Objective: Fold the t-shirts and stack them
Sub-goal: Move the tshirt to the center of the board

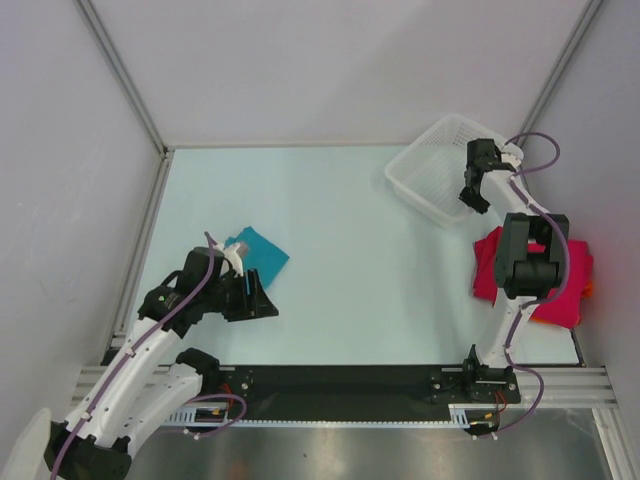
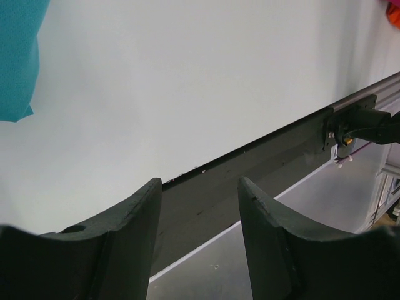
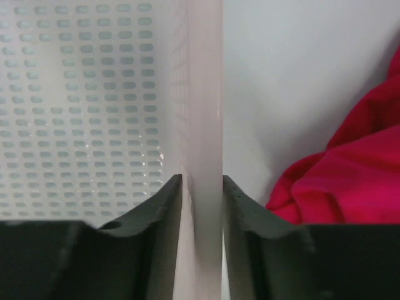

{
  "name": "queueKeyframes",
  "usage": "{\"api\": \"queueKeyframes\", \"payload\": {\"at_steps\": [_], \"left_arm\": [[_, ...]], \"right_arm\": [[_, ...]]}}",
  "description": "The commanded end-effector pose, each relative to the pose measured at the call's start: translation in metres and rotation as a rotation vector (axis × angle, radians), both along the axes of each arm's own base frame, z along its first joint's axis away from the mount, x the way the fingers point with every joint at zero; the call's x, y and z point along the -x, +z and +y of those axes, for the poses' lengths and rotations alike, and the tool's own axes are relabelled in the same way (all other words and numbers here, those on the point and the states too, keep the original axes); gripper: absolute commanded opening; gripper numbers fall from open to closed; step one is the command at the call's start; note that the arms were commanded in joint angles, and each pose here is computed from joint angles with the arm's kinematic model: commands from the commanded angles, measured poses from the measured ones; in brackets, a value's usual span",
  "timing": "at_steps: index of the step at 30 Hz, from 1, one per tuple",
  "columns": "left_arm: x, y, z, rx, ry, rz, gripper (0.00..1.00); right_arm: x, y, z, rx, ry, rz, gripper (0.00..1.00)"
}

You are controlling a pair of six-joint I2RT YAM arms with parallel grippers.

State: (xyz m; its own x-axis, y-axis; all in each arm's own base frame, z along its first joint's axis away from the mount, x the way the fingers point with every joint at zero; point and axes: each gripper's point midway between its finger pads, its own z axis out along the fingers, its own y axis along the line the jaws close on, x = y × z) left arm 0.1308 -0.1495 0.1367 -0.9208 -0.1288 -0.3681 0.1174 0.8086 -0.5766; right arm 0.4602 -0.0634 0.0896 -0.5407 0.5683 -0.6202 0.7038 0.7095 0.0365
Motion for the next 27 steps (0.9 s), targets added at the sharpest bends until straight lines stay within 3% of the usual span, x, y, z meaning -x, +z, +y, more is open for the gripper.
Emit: {"api": "queueKeyframes", "payload": {"at_steps": [1,2,5,12,20,23,27], "left_arm": [[0.002,-0.003,0.001,-0.011,-0.024,-0.017,0.57],[0.002,-0.004,0.002,-0.014,-0.023,-0.012,0.57],[0.001,-0.005,0.001,-0.018,-0.026,-0.004,0.57],[-0.004,-0.004,-0.001,-0.018,-0.034,-0.008,0.57],[0.002,-0.015,-0.005,0.013,-0.043,0.023,0.56],[0.002,-0.009,-0.011,0.056,-0.046,0.016,0.56],[-0.002,-0.007,-0.014,0.070,-0.040,0.015,0.56]], "right_arm": [[0.005,-0.003,-0.022,0.069,0.014,0.089,0.43],[0.005,-0.001,-0.023,0.069,0.014,0.086,0.50],[0.002,0.007,-0.027,0.075,0.019,0.067,0.58],[0.007,0.054,-0.014,0.116,0.042,-0.026,0.60],[0.032,0.174,0.049,0.268,0.158,-0.296,0.65],[0.036,0.175,0.090,0.236,0.275,-0.302,0.66],[0.036,0.129,0.161,0.119,0.493,-0.202,0.66]]}}
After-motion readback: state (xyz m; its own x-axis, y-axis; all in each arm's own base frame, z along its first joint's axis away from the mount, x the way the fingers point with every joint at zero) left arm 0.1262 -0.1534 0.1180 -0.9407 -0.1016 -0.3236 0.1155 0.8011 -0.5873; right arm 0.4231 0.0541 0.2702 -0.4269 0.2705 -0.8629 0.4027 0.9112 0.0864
